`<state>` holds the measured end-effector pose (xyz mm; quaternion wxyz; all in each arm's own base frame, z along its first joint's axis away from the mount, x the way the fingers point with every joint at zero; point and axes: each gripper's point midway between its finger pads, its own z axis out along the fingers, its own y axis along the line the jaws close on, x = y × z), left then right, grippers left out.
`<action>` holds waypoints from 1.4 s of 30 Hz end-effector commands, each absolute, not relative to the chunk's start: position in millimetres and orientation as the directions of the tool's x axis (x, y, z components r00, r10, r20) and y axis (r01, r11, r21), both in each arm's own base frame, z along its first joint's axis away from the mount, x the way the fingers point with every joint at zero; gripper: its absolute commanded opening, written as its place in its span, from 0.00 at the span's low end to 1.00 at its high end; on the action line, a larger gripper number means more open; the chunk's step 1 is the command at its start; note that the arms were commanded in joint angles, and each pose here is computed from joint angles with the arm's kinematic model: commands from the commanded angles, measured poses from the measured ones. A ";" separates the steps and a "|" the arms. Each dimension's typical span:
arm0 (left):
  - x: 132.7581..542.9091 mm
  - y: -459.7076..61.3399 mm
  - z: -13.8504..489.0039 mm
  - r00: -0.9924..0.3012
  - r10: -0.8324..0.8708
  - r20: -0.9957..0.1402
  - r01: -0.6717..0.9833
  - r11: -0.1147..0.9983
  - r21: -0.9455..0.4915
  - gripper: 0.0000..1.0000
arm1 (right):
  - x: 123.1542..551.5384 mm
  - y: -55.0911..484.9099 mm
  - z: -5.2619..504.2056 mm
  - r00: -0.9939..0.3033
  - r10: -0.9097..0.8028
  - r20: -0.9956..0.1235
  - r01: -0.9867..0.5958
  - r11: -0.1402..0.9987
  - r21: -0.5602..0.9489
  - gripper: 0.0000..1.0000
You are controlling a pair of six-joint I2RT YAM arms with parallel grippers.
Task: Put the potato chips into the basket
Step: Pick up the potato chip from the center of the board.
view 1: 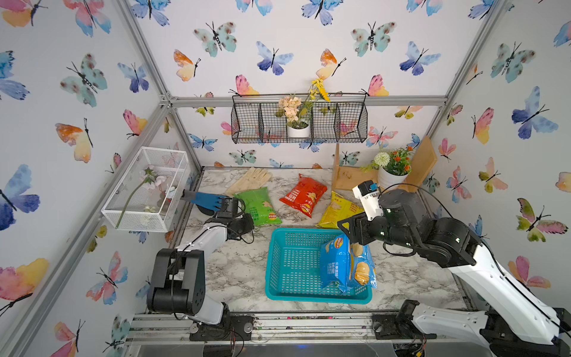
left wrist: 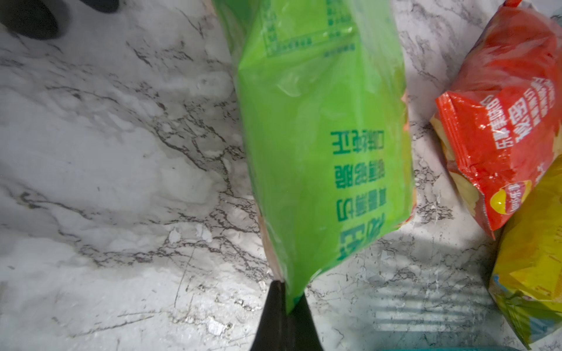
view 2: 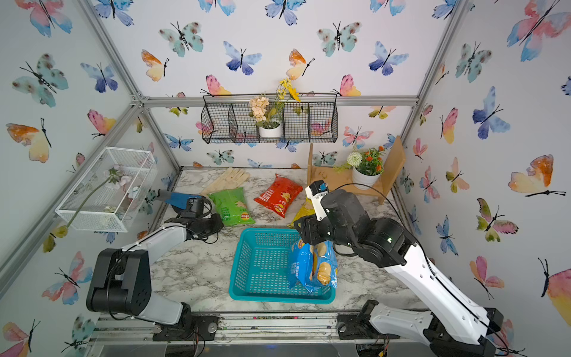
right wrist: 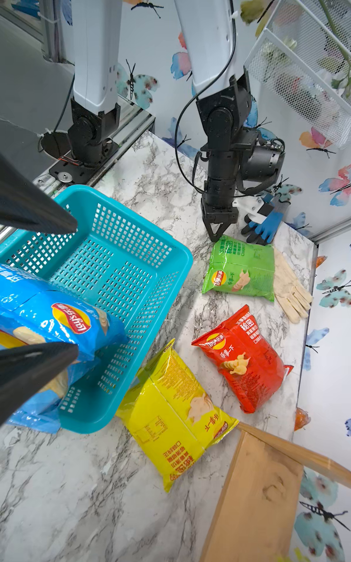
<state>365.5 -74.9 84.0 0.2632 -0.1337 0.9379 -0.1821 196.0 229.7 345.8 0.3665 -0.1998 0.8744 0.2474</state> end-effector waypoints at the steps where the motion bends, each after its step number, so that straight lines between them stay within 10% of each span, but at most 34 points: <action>1: 369.0 -78.6 132.9 -0.788 -0.349 -0.506 -0.100 0.885 -0.455 0.00 | 196.1 239.1 340.6 -0.659 -0.190 -0.728 -0.553 0.778 0.297 0.61; 42: 303.6 -116.9 377.3 -0.614 -0.567 -0.550 0.121 0.621 -0.775 0.00 | 220.2 338.6 345.4 -0.639 -0.310 -0.704 -0.689 0.638 0.345 0.52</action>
